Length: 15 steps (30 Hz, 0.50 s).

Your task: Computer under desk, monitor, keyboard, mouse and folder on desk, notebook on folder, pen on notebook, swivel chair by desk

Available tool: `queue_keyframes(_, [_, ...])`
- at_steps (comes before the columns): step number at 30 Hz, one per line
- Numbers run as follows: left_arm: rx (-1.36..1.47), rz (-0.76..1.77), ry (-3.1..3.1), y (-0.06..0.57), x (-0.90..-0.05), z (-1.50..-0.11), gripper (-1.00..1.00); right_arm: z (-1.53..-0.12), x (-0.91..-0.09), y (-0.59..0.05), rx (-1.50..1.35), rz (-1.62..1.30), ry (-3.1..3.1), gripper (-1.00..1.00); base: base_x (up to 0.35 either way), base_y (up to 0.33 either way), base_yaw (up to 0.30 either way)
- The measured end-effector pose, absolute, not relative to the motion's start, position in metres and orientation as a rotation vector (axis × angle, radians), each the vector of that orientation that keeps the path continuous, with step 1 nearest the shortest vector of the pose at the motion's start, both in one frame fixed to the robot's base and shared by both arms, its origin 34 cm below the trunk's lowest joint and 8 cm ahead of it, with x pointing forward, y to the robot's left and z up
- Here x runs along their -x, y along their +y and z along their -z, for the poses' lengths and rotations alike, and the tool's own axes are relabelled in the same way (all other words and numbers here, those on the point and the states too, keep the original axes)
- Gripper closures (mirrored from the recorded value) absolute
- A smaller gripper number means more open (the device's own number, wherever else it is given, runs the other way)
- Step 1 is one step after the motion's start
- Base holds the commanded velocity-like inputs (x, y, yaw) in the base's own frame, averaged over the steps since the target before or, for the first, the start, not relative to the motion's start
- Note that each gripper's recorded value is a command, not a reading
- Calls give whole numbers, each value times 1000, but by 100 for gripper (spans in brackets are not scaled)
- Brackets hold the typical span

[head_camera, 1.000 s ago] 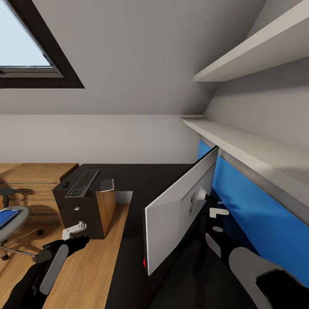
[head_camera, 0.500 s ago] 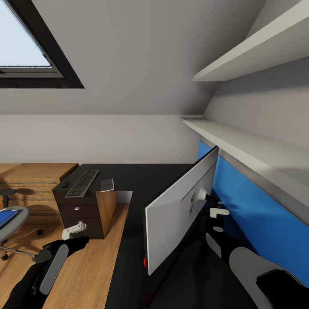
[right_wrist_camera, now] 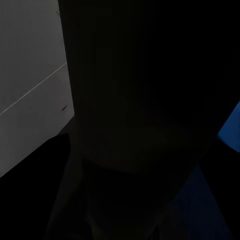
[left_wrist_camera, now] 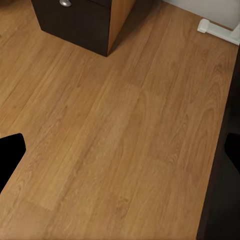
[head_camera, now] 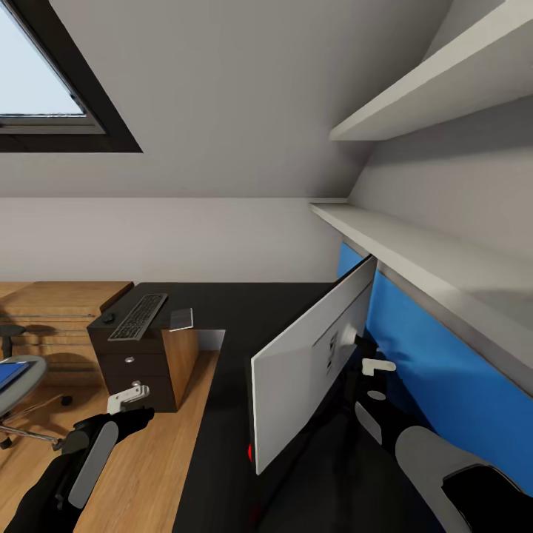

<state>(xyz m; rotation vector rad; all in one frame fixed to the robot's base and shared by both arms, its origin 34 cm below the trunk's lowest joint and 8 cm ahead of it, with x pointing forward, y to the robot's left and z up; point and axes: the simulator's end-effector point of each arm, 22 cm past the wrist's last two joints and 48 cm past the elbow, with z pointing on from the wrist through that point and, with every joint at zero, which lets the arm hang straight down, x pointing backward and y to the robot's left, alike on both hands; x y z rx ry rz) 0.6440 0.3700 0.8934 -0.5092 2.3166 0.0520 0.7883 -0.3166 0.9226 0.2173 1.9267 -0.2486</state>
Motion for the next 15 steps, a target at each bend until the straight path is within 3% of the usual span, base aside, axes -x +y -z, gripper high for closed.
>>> queue_keyframes(1, [509,-52,2317,370,-644,-893,-100,-923,-788,-317,-218,249,1927,-100,0,0,0])
queue_keyframes(15, [510,-52,2316,370,-644,-893,-100,-924,-789,-315,-204,250,1923,-100,0,0,0])
